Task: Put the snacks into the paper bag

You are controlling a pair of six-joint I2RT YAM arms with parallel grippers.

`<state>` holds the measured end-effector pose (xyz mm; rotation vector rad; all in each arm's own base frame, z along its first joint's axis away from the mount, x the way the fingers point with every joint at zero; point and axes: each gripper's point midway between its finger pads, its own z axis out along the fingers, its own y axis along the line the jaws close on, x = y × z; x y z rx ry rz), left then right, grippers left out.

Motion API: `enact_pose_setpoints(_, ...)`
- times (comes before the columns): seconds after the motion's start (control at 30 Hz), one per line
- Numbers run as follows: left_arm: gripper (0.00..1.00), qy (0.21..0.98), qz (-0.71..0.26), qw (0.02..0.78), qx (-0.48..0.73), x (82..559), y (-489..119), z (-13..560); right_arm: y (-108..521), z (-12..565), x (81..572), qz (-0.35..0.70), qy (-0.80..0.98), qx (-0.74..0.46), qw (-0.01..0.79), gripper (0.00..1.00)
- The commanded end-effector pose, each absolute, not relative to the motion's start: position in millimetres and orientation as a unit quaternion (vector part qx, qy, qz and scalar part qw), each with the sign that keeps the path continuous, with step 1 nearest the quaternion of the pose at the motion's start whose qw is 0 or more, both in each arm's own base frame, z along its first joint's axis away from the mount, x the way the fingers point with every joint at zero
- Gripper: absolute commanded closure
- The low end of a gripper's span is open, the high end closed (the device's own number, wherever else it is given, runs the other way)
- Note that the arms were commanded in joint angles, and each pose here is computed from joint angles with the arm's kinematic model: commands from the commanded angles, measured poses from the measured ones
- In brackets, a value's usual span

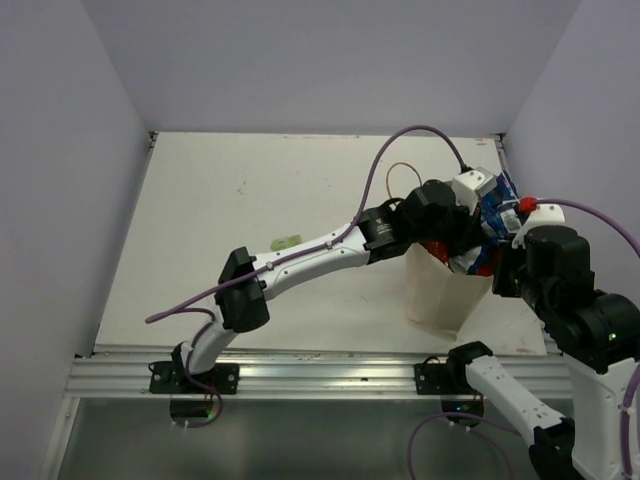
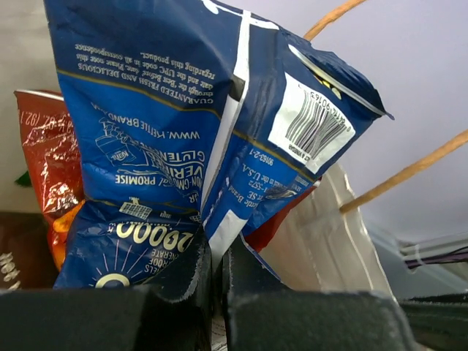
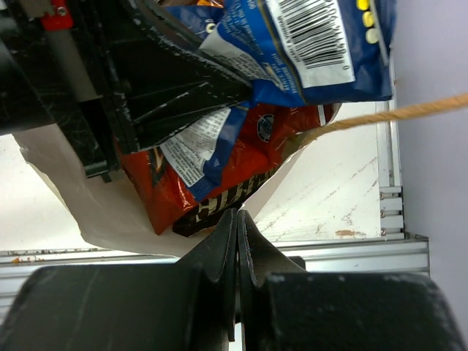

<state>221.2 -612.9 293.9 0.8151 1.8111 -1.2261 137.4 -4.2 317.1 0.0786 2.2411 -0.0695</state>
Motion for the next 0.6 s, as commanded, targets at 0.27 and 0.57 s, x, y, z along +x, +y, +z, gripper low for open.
enact_pose_setpoints(0.27,1.00,0.812,-0.308,0.366,0.335,222.7,-546.0,260.6,-6.6,329.6,138.7,-0.032,0.890,0.026,0.454,1.00)
enact_pose_setpoints(0.57,1.00,0.817,-0.324,0.330,0.345,210.9,-551.9,248.5,-5.0,331.4,137.2,-0.025,0.889,0.026,0.456,1.00)
